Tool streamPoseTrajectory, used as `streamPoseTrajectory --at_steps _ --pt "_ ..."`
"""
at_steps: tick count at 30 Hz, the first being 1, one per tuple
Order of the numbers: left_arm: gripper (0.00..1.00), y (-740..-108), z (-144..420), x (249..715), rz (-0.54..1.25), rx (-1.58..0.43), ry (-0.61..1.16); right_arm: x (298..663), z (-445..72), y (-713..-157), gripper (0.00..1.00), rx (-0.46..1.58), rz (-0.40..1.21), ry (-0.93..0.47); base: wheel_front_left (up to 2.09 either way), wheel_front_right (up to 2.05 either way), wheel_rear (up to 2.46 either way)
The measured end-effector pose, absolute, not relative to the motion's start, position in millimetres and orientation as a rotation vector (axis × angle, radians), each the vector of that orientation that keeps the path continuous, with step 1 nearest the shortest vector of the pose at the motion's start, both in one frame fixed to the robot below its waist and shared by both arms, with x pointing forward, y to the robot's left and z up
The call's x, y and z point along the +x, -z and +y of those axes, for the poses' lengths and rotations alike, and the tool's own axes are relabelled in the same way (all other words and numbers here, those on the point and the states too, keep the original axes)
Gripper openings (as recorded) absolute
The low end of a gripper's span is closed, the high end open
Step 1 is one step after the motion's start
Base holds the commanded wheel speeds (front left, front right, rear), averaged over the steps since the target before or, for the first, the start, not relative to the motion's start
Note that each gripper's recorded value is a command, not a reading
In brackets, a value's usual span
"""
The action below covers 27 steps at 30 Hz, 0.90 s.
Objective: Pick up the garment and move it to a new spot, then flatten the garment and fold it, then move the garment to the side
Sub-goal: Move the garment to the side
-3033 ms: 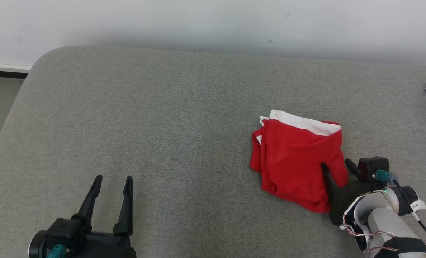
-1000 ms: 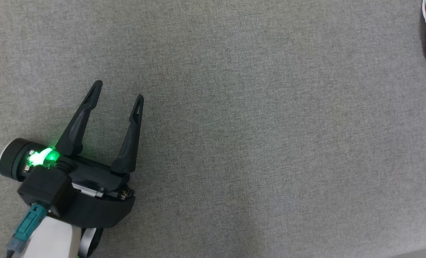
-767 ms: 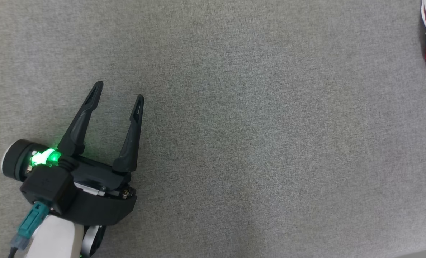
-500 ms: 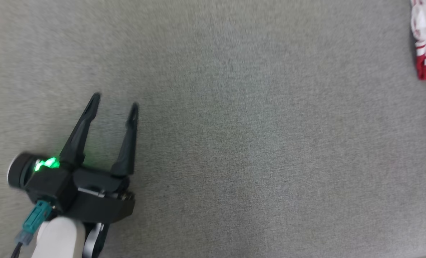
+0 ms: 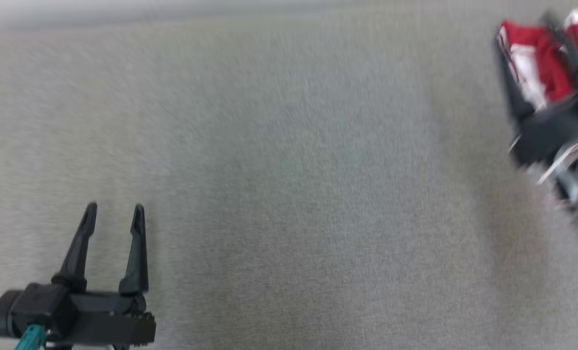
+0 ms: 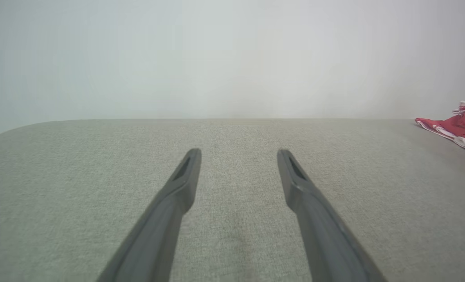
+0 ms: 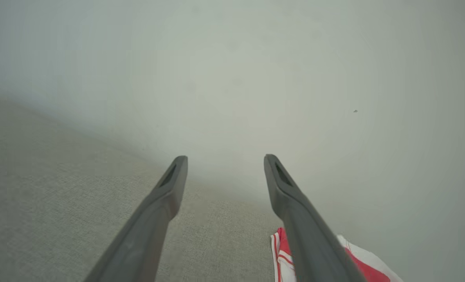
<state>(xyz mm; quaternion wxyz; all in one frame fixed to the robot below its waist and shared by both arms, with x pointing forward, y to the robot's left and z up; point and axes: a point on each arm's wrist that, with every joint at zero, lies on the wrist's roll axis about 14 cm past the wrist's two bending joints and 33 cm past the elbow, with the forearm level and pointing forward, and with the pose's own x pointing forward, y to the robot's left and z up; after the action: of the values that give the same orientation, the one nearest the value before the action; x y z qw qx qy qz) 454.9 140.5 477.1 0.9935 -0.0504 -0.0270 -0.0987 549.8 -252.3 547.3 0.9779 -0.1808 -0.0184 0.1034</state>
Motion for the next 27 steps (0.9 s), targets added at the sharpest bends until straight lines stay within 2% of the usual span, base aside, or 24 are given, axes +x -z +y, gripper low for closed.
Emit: streamPoseTrajectory --at_steps 13,19,27 --pt "1.0 -518 181 400 -0.126 -0.095 0.08 468 -169 -529 1.0 -0.143 -0.084 -0.329 0.0 0.0 0.0" --pt "1.0 -523 193 377 -0.135 -0.1 0.037 430 -147 -522 1.0 -0.072 -0.096 -0.337 0.0 0.0 0.0" --pt "1.0 -527 198 357 -0.148 -0.113 0.016 378 -143 -518 1.0 0.001 -0.107 -0.27 0.0 0.0 0.0"
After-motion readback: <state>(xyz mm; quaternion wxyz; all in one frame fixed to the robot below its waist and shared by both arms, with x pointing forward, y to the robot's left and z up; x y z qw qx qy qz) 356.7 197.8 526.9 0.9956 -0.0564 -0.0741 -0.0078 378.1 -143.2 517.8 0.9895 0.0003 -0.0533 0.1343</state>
